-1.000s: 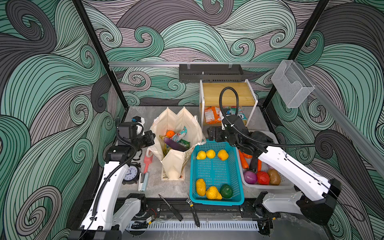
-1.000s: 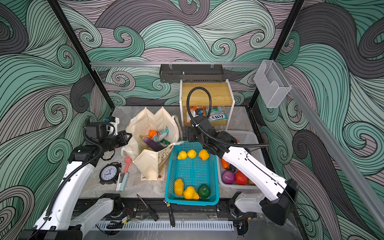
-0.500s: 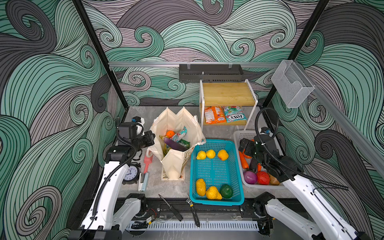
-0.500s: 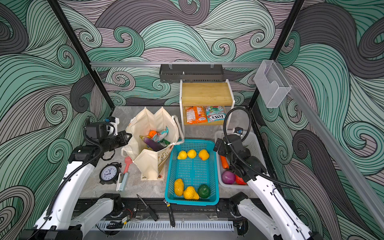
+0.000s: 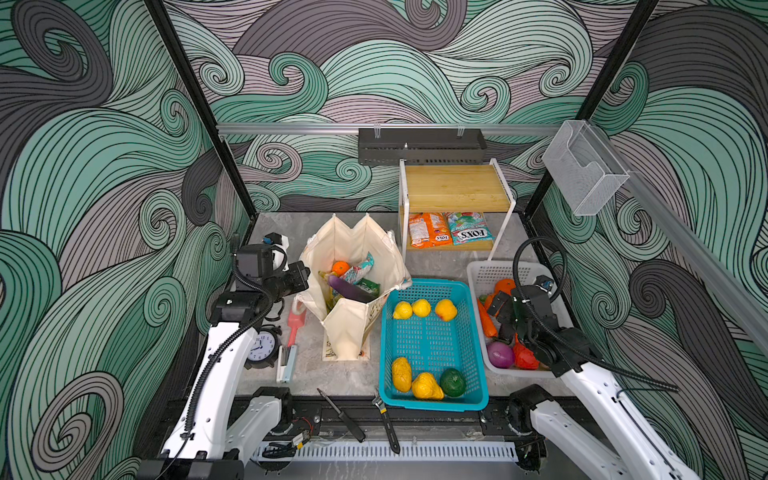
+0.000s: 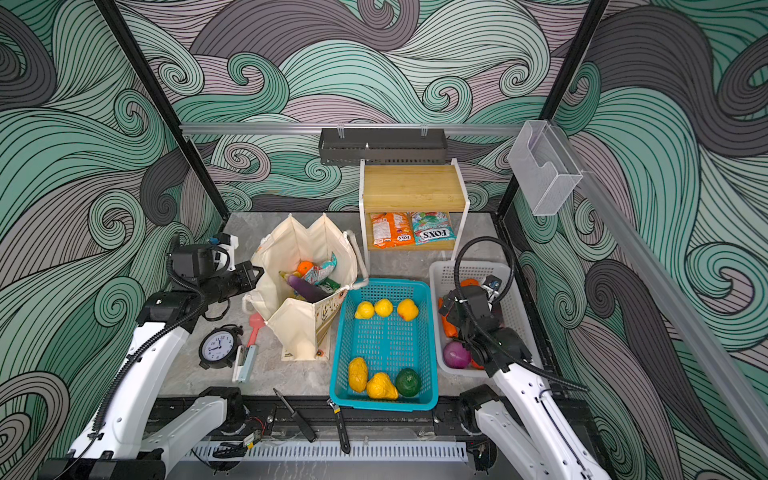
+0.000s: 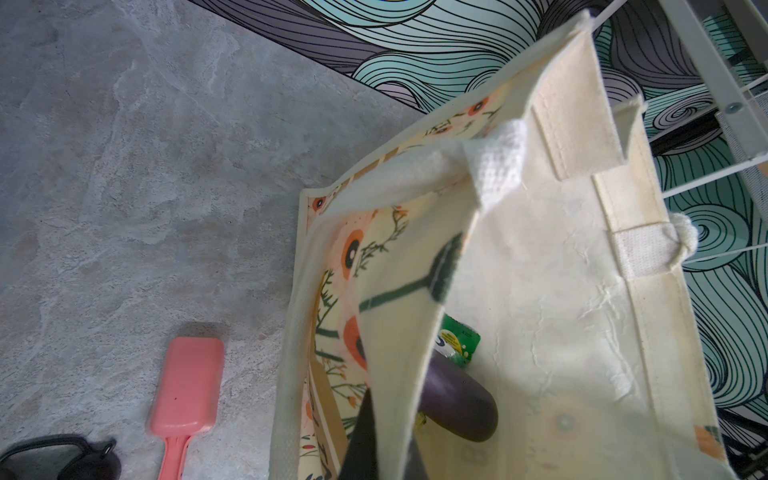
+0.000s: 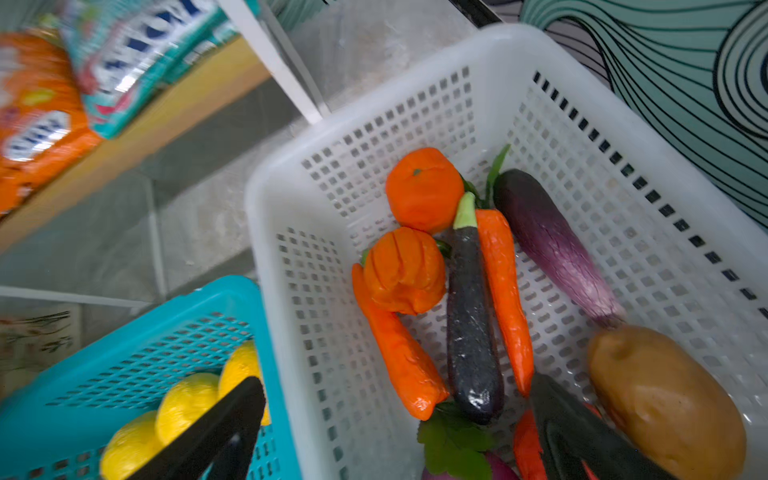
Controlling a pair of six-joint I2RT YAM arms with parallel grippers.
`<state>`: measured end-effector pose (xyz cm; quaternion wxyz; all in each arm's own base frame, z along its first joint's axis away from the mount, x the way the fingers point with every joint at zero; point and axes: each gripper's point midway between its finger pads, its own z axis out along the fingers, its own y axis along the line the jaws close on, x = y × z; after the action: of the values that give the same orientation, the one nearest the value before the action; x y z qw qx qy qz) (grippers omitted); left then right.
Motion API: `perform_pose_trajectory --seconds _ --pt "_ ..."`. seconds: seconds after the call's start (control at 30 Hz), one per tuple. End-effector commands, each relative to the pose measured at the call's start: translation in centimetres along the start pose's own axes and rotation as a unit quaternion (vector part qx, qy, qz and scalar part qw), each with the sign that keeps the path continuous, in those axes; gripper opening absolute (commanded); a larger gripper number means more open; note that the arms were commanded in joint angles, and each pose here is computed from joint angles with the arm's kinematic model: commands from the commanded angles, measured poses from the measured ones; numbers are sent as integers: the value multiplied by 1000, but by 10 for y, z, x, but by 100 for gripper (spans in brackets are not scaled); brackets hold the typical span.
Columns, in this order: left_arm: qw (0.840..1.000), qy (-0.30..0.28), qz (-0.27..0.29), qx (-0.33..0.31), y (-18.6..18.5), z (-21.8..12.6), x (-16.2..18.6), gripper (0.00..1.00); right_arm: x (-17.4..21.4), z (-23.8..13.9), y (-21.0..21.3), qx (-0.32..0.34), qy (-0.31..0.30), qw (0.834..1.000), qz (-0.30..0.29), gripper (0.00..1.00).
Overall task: Place the food into the grocery bag and tie it
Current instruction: 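Raise the right gripper out of the bag and move it to the white basket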
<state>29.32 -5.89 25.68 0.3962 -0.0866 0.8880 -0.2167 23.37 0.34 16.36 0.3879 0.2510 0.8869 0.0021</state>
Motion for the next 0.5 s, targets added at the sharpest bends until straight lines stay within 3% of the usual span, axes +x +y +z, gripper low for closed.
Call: perform_pose_trajectory --seconds 0.0,0.2,0.47 --pt "1000 15 -7 2 2 2 7 0 11 12 -13 19 29 998 45 100" --pt "1000 15 -7 2 2 1 7 0 20 29 -35 53 43 994 82 99" --pt "1000 15 -7 2 2 1 8 0 30 58 -37 43 64 988 132 87"
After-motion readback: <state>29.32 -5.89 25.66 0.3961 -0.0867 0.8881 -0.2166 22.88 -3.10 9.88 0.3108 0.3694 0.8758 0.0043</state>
